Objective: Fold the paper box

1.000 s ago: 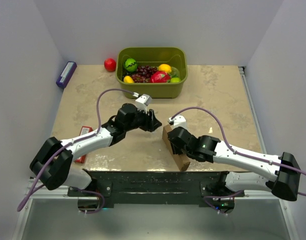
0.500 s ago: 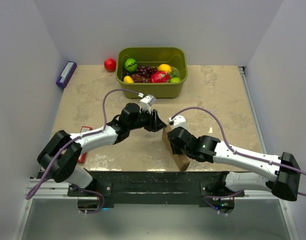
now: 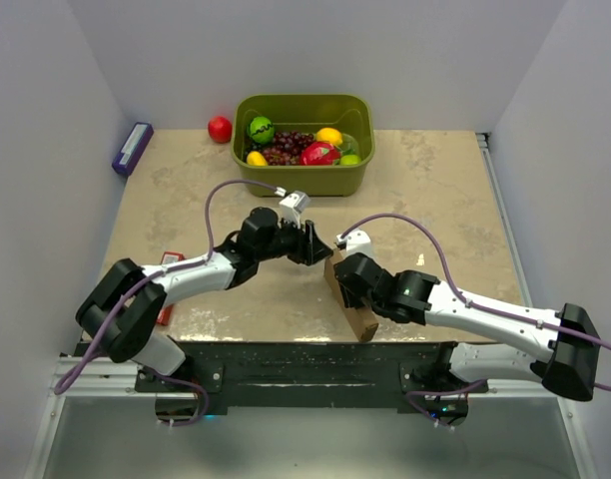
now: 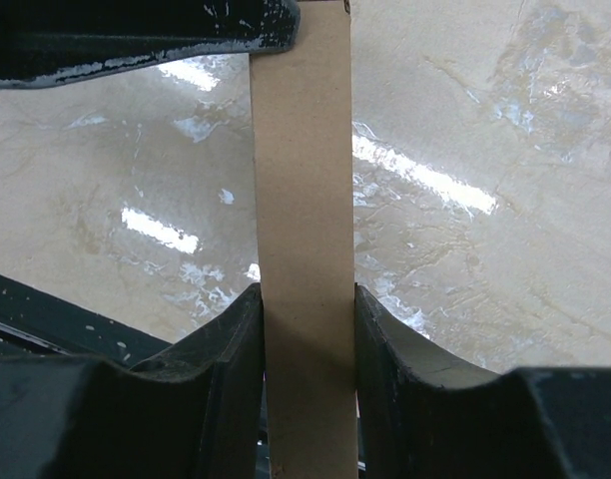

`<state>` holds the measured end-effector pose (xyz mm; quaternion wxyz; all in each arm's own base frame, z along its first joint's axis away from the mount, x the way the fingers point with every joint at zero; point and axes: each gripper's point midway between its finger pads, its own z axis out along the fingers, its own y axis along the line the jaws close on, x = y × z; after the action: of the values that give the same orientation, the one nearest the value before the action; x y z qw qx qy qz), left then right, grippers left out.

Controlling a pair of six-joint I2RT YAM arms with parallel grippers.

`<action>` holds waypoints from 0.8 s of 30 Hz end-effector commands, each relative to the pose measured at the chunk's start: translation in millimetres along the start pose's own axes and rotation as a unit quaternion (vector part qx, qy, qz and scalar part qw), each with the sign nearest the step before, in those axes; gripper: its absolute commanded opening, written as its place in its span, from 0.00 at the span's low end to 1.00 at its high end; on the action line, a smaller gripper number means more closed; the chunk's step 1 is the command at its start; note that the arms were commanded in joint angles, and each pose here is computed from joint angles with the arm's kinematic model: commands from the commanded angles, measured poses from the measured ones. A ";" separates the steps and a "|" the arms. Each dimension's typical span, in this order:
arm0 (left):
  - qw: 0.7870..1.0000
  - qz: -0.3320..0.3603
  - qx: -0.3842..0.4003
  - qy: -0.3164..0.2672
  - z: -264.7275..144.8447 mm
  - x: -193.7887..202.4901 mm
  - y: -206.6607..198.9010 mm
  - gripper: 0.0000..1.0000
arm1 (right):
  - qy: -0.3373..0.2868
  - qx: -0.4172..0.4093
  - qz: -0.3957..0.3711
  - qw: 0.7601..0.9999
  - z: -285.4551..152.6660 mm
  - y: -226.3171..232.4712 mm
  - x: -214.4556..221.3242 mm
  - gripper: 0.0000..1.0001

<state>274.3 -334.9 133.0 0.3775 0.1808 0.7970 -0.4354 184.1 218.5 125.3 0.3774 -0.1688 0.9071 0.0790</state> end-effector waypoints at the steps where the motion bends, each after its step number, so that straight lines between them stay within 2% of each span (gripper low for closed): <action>1: 0.998 0.022 -0.058 0.012 -16.0 -4.5 16.7 0.65 | 0.001 0.022 -0.017 1.000 0.4 -4.1 -8.3 0.22; 3: 0.997 0.035 -0.067 -0.022 -26.0 -39.1 11.7 0.73 | -0.006 0.050 -0.028 0.998 -2.1 -11.2 -19.5 0.21; 6: 0.995 0.028 -0.071 -0.064 -52.7 -75.9 17.8 0.99 | -0.018 0.077 -0.039 0.996 -5.3 -18.2 -36.4 0.21; 7: 0.993 0.019 -0.086 -0.075 -64.3 -84.9 30.2 0.99 | -0.025 0.088 -0.043 0.995 -5.8 -22.2 -42.0 0.21; 12: 0.986 0.036 -0.120 -0.113 -111.1 -116.3 39.3 0.99 | -0.042 0.128 -0.065 0.989 7.3 -28.6 -70.7 0.20; 15: 0.979 0.039 -0.173 -0.095 -138.2 -113.6 64.0 1.00 | -0.047 0.162 -0.088 0.982 21.0 -29.4 -83.2 0.19; 19: 0.961 0.057 -0.251 -0.101 -176.2 -116.3 107.3 1.00 | -0.046 0.208 -0.112 0.971 44.0 -27.9 -91.0 0.20; 24: 0.939 0.078 -0.320 -0.102 -203.0 -114.9 129.7 1.00 | -0.043 0.231 -0.120 0.964 70.2 -16.5 -98.0 0.21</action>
<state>343.8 -115.3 223.1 0.5242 0.0523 0.8234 -0.2109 278.2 233.8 127.9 0.4132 -0.2029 0.8751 -0.1491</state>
